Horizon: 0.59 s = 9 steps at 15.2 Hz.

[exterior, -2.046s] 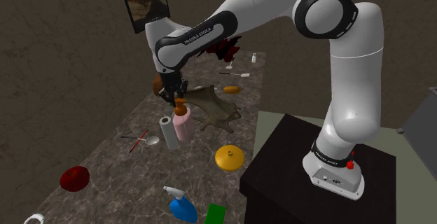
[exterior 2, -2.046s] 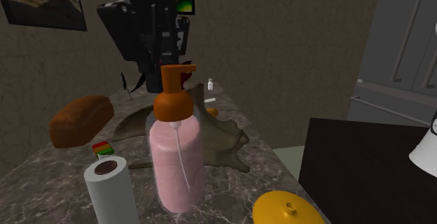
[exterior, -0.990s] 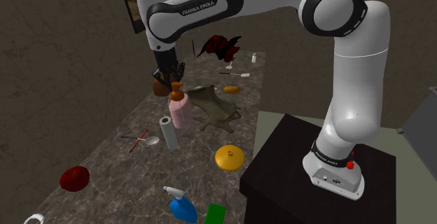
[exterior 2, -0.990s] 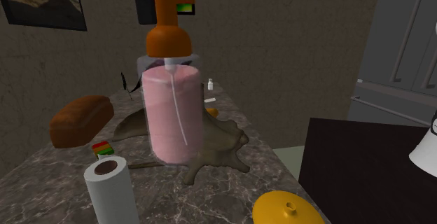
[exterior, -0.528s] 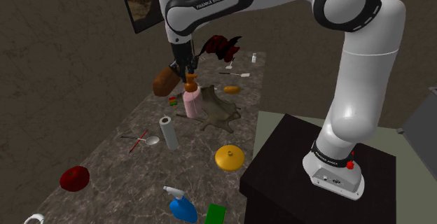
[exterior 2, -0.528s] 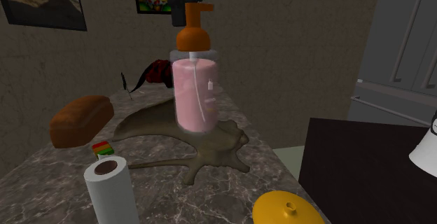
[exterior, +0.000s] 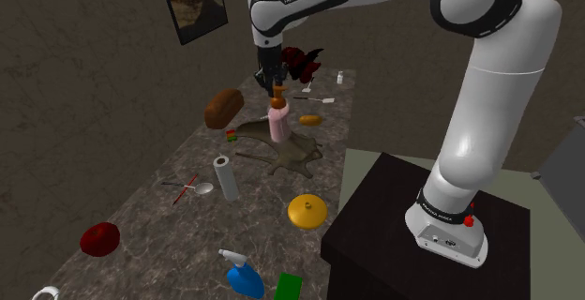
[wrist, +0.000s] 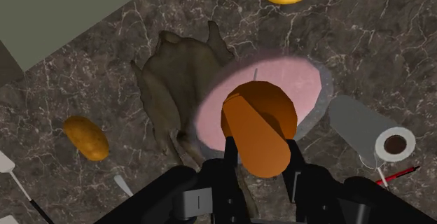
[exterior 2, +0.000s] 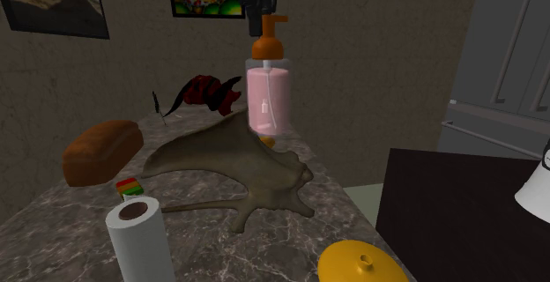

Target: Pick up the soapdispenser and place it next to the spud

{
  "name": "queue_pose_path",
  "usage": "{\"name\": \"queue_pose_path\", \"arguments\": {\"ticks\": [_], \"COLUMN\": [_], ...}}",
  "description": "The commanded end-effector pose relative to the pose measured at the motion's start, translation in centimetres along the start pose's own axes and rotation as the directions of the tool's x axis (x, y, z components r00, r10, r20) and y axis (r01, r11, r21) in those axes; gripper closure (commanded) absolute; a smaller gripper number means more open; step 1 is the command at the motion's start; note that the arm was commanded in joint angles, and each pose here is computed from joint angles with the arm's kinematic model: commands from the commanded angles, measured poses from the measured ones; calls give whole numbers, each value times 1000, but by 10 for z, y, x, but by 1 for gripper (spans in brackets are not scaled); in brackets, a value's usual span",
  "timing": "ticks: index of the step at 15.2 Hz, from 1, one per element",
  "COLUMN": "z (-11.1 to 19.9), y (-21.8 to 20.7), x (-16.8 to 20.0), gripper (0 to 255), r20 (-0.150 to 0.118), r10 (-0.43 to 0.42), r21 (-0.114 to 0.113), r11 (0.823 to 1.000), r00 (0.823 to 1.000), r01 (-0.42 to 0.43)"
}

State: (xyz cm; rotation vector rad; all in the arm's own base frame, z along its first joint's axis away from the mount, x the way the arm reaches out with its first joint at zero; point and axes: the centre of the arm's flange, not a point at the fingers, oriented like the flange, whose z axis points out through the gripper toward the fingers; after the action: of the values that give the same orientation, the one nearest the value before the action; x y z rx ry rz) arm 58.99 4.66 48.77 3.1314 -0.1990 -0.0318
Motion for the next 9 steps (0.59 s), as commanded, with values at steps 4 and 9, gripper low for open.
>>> {"name": "queue_pose_path", "arguments": {"ticks": [4,9], "z": [1,1], "y": [64,130], "x": [0,2], "gripper": [255,255], "r20": [0,0], "r10": [-2,-2], "r21": [0,0], "r11": [1000,1000], "r00": [1000,1000], "r01": [2,2]}}
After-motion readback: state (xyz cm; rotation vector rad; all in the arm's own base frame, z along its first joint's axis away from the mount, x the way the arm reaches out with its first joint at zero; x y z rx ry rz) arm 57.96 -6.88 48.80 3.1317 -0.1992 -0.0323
